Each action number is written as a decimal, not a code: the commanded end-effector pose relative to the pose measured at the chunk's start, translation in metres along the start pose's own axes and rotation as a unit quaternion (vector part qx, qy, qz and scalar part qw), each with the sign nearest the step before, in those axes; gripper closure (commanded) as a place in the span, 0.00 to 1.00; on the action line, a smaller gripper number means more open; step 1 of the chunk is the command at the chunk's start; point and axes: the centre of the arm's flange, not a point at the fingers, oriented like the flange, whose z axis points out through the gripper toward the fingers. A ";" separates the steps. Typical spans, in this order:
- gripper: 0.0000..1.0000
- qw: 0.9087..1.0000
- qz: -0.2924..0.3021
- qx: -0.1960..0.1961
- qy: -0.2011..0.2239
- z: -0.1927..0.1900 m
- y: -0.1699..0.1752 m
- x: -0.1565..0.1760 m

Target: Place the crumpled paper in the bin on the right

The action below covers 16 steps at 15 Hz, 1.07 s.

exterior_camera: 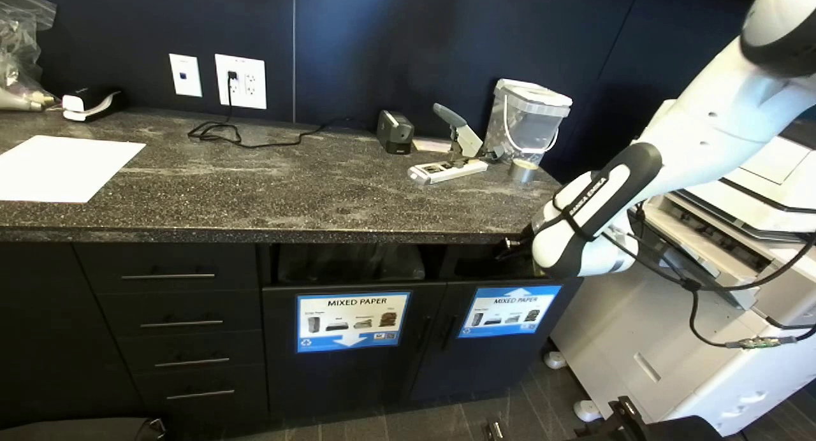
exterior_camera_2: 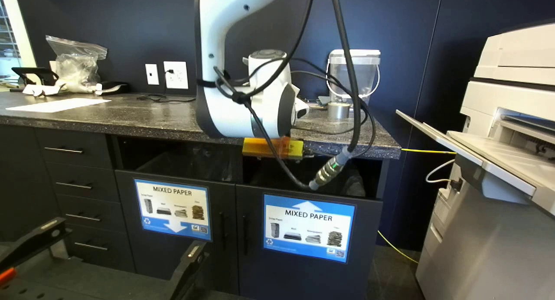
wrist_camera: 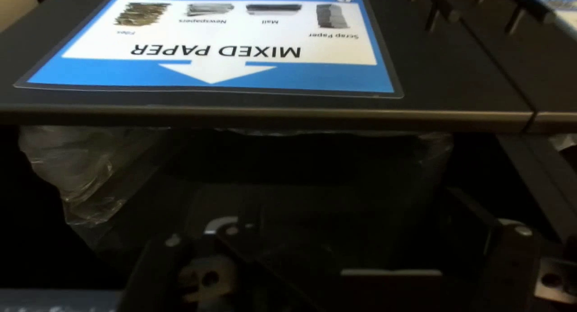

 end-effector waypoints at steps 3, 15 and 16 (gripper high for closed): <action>0.00 0.992 -0.054 0.018 -0.112 -0.122 0.001 0.028; 0.00 0.975 -0.028 0.016 -0.218 -0.328 -0.024 0.047; 0.00 0.975 -0.027 0.019 -0.219 -0.347 -0.031 0.044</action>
